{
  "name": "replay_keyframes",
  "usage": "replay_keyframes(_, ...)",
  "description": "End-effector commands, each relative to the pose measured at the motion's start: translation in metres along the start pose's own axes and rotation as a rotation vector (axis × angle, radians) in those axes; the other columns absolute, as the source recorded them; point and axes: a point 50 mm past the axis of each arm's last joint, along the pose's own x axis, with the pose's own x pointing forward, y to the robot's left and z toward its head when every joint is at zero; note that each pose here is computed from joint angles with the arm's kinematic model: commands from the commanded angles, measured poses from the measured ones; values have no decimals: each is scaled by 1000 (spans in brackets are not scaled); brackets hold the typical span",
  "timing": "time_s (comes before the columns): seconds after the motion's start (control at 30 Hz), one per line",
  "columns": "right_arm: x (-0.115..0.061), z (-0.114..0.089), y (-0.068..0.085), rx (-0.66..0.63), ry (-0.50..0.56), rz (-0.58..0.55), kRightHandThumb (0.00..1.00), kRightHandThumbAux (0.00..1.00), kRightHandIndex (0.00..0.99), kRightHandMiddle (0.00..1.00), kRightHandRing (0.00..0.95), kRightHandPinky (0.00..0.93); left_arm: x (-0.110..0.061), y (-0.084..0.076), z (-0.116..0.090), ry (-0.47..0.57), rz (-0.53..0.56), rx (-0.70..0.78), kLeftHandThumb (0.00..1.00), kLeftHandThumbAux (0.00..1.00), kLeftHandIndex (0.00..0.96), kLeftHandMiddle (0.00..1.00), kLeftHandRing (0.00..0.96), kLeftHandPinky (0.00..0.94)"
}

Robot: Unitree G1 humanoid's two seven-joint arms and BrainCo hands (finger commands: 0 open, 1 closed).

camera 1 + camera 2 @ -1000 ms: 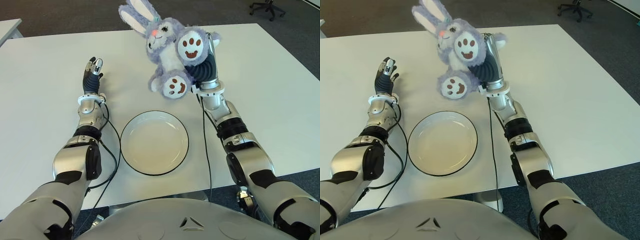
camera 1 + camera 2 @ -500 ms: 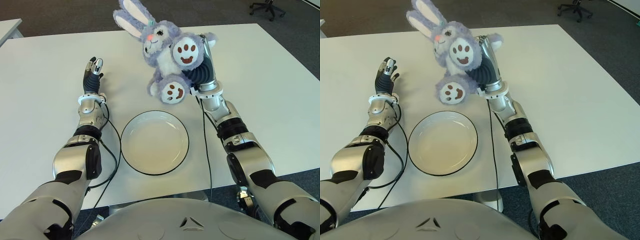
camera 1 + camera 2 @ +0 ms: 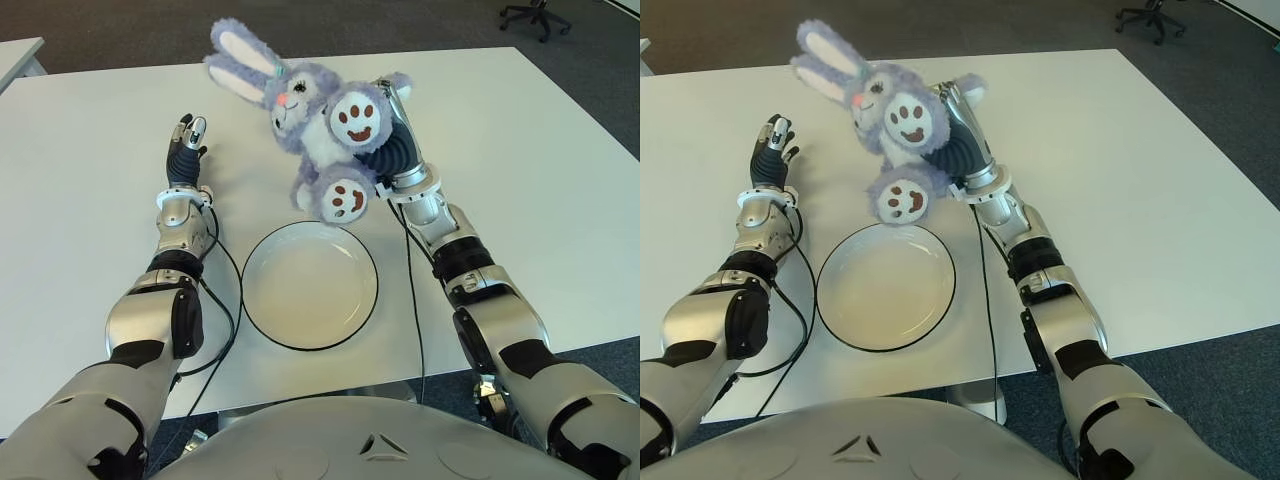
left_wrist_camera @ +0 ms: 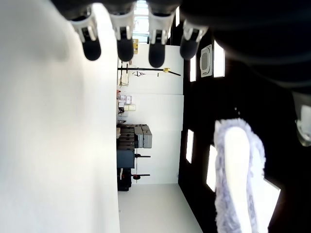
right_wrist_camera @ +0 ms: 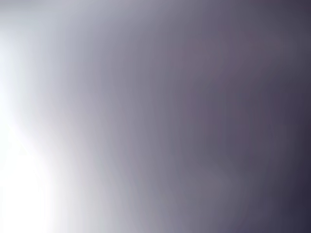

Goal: Put the doll into the plate.

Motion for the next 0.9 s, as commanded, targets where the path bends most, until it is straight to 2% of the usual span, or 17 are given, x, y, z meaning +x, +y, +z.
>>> replay_keyframes(0.03, -4, 2, 4, 56, 2, 19, 726, 709, 438, 877, 872, 861, -33, 0, -58, 248, 9, -20, 0, 379, 0, 98, 31, 0)
replay_keyframes(0.33, -5, 5, 9, 137, 22, 79, 730, 707, 439, 858, 858, 839, -33, -1, -58, 244, 7, -5, 0, 379, 0, 93, 25, 0)
replay_keyframes(0.9, -9, 12, 16, 184, 32, 143, 737, 705, 439, 865, 858, 850, -33, -2, -58, 245, 2, -20, 0, 371, 0, 84, 39, 0)
